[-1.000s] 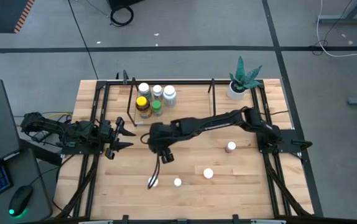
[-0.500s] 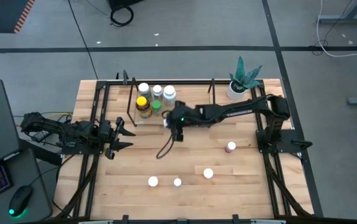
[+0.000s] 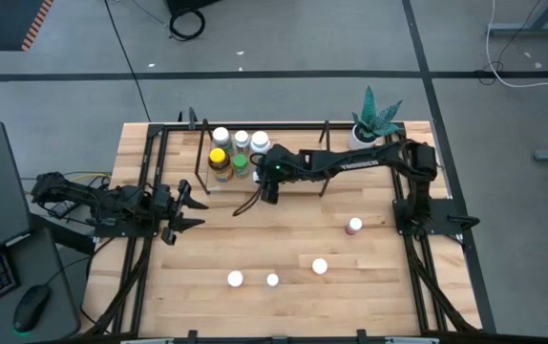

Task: Pick and place medicine bottles onto shelf by color
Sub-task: Put the blue pill bottle on the shelf aligned with the other red pill bottles

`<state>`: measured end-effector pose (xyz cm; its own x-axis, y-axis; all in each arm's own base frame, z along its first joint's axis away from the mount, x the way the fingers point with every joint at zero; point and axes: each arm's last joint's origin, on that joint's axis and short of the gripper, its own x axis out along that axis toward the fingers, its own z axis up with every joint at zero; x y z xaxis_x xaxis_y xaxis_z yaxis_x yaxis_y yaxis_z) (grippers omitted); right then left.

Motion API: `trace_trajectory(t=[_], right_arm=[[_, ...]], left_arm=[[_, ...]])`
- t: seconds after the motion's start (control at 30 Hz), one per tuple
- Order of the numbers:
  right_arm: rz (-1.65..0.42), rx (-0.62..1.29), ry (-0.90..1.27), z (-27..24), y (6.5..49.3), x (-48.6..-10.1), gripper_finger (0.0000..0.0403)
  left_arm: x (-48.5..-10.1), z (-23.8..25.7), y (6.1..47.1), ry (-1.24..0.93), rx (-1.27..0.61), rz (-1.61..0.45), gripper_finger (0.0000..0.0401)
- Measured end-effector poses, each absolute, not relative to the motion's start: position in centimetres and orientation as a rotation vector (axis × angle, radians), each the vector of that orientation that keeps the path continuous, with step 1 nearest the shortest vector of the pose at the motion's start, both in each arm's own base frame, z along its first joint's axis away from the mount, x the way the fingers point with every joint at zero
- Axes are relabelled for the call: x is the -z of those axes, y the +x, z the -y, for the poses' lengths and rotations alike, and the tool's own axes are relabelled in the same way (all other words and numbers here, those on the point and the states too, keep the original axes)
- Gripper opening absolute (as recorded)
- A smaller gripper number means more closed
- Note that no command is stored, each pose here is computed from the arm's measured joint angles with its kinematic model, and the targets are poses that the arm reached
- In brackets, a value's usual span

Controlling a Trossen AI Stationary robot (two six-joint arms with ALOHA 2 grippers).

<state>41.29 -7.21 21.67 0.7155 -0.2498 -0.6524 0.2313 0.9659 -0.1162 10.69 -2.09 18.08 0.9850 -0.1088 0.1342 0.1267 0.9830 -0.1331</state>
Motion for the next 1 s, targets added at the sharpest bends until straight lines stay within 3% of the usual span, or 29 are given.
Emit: trace_trajectory(t=[0.3, 1.0], right_arm=[[-0.719, 0.299, 0.027, 8.05, 41.47, -21.37, 0.0206], [-0.713, 0.307, 0.02, 8.0, 41.51, -21.45, 0.0258]], left_arm=[[-17.96, 2.1, 10.76, -0.14, 0.118, 0.114, 0.0196], [-17.95, 2.1, 10.76, -0.139, 0.118, 0.113, 0.0196]])
